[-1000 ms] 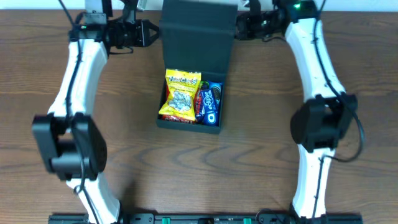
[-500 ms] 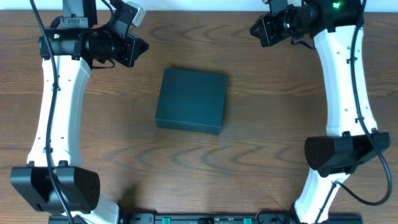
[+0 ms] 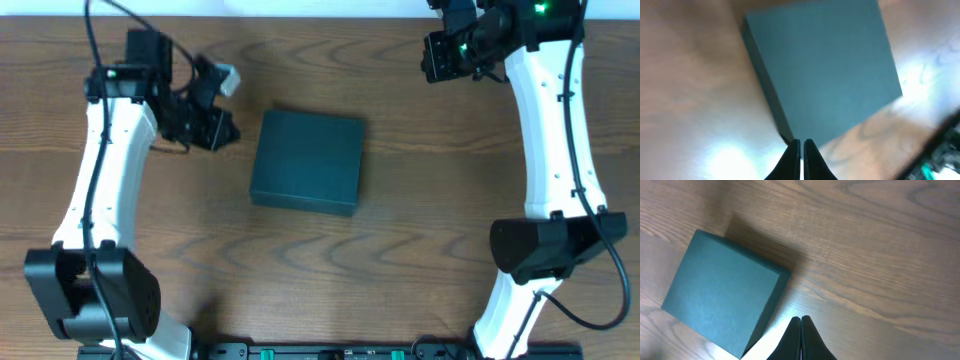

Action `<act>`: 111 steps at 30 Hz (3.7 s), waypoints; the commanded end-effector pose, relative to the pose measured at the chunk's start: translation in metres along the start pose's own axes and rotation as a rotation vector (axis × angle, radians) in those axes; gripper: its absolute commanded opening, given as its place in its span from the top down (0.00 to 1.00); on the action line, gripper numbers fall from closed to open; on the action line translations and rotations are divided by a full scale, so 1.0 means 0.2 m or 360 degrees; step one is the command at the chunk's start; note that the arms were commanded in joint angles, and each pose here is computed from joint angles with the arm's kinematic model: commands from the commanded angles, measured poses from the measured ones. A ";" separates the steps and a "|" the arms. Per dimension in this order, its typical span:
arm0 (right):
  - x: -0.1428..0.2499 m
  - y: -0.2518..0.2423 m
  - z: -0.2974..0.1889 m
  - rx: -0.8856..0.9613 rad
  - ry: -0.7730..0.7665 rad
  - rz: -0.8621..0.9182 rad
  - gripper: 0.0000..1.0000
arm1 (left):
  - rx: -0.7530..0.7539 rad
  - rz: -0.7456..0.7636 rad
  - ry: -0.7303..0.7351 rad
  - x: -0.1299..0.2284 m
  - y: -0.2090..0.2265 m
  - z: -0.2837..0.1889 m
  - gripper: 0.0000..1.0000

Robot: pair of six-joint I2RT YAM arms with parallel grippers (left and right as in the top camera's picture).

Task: Pack container

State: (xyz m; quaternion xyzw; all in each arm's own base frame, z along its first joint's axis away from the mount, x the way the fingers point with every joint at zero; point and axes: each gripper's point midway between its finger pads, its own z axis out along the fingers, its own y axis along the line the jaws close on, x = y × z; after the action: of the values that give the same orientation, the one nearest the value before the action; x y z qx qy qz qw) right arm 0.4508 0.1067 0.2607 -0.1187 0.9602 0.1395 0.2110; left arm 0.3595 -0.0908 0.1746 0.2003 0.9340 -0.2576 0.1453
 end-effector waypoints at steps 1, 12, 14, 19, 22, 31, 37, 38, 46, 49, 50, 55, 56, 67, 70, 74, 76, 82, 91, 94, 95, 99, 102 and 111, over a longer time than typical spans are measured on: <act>0.00 -0.01 -0.10 0.0031 -0.0045 0.0058 0.98 | 0.0120 -0.0126 0.0006 0.07 -0.06 0.02 0.94; 0.30 0.27 -0.74 0.0091 -0.0249 -0.0100 0.98 | -0.0207 0.0216 -0.0572 0.30 -0.50 -0.58 0.94; 0.42 0.31 -0.78 0.0153 -0.0222 -0.0089 0.98 | -0.0219 0.0241 -0.0608 0.39 -0.55 -0.60 0.94; 0.76 0.40 -0.81 0.0218 -0.0205 -0.0109 0.98 | -0.0204 0.0237 -0.0601 0.63 -0.64 -0.58 0.94; 0.99 0.44 -0.79 0.0134 -0.0206 -0.0101 0.98 | -0.0199 0.0226 -0.0584 0.72 -0.67 -0.57 0.94; 1.57 0.44 -0.60 -0.0243 -0.0266 0.0156 0.29 | -0.0220 0.0250 -0.0604 0.76 -0.68 -0.57 0.05; 1.69 0.38 -0.47 -0.0237 -0.0165 0.0719 0.01 | -0.0214 0.0235 -0.0581 0.78 -0.68 -0.57 0.05; 1.70 0.37 -0.44 -0.0222 -0.0137 0.0770 0.01 | -0.0214 0.0235 -0.0581 0.78 -0.68 -0.57 0.05; 1.77 0.34 -0.36 -0.0158 -0.0050 0.0780 0.01 | -0.0214 0.0235 -0.0581 0.78 -0.68 -0.57 0.05; 1.77 0.34 -0.36 -0.0156 -0.0047 0.0780 0.01 | -0.0214 0.0235 -0.0581 0.78 -0.68 -0.57 0.05; 1.77 0.34 -0.36 -0.0156 -0.0047 0.0781 0.01 | -0.0214 0.0235 -0.0581 0.78 -0.68 -0.57 0.05; 1.77 0.34 -0.36 -0.0156 -0.0047 0.0781 0.01 | -0.0309 0.0249 -0.0577 0.77 -0.63 -0.57 0.05; 1.77 0.34 -0.36 -0.0156 -0.0047 0.0780 0.01 | -0.0347 0.0254 -0.0584 0.76 -0.61 -0.58 0.05; 1.77 0.34 -0.36 -0.0156 -0.0047 0.0781 0.01 | -0.0926 -0.0064 -0.0969 0.58 -0.15 -0.60 0.05; 1.77 0.34 -0.36 -0.0156 -0.0047 0.0781 0.01 | -0.0976 -0.0195 -0.1142 0.60 -0.03 -0.55 0.05; 1.77 0.34 -0.36 -0.0156 -0.0047 0.0780 0.01 | -0.0981 -0.0385 -0.1367 0.70 0.10 -0.44 0.05; 1.77 0.34 -0.36 -0.0156 -0.0047 0.0781 0.01 | -0.0986 -0.0413 -0.1414 0.75 0.13 -0.39 0.05; 1.77 0.34 -0.36 -0.0156 -0.0047 0.0780 0.01 | -0.1028 -0.0413 -0.1476 0.84 0.17 -0.31 0.05; 1.77 0.34 -0.36 -0.0156 -0.0047 0.0780 0.01 | -0.1007 -0.0463 -0.1479 0.91 0.25 -0.16 0.05; 1.77 0.34 -0.36 -0.0156 -0.0047 0.0781 0.01 | -0.0996 -0.0452 -0.1479 0.90 0.25 -0.15 0.05; 1.77 0.34 -0.36 -0.0156 -0.0047 0.0780 0.01 | -0.1001 -0.0450 -0.1478 0.90 0.25 -0.15 0.05; 1.77 0.34 -0.36 -0.0156 -0.0047 0.0781 0.01 | -0.1030 -0.0406 -0.1459 0.90 0.25 -0.15 0.05; 1.77 0.34 -0.36 -0.0156 -0.0047 0.0781 0.01 | -0.1030 -0.0406 -0.1459 0.90 0.25 -0.15 0.05; 1.77 0.34 -0.36 -0.0156 -0.0047 0.0781 0.01 | -0.1030 -0.0406 -0.1459 0.90 0.25 -0.15 0.05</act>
State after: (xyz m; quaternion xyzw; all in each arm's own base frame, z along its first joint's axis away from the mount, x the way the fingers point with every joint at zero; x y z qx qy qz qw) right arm 0.0938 0.0875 0.1830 0.1073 0.9494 0.2328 0.1813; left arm 0.2189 0.0182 0.1182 -0.1059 0.8195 -0.0424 0.5616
